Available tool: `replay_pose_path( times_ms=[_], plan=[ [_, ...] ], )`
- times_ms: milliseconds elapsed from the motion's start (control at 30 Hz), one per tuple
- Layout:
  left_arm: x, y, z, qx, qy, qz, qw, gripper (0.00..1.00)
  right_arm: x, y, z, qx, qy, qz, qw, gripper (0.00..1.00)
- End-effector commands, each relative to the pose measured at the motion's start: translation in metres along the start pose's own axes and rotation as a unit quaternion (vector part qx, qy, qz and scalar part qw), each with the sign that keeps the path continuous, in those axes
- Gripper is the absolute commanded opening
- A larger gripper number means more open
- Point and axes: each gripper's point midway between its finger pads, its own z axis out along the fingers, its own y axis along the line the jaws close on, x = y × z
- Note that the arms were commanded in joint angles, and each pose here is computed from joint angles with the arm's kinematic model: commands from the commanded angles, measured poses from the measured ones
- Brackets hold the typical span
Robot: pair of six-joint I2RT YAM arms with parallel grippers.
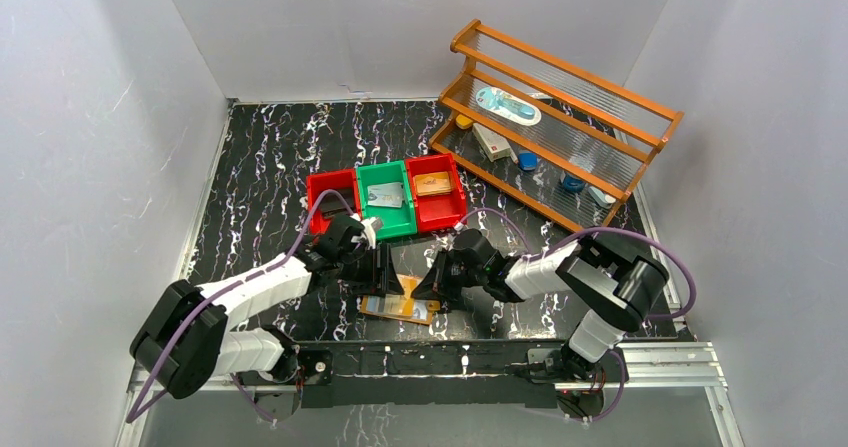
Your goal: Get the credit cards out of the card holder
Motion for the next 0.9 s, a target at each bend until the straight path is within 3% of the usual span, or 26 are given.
replay_pose_path(
  times_ms=[0,500,767,867],
  plan=[
    [0.012,0.003,0.005,0.01,0.024,-0.003,1.0,0.53,0.0,0.009,0.001,-0.029,0.003,0.001,1.0,0.12],
    [0.024,0.013,0.008,0.001,0.029,-0.018,0.999,0.47,0.006,0.022,0.009,-0.099,0.023,0.016,0.995,0.26],
    [0.019,0.011,0.004,-0.002,0.013,-0.016,1.0,0.47,0.005,0.023,0.001,-0.099,0.01,0.009,0.995,0.05],
    [0.011,0.012,-0.002,-0.013,-0.008,-0.012,1.0,0.48,0.0,0.017,-0.006,-0.076,-0.01,0.002,0.997,0.02]
  ],
)
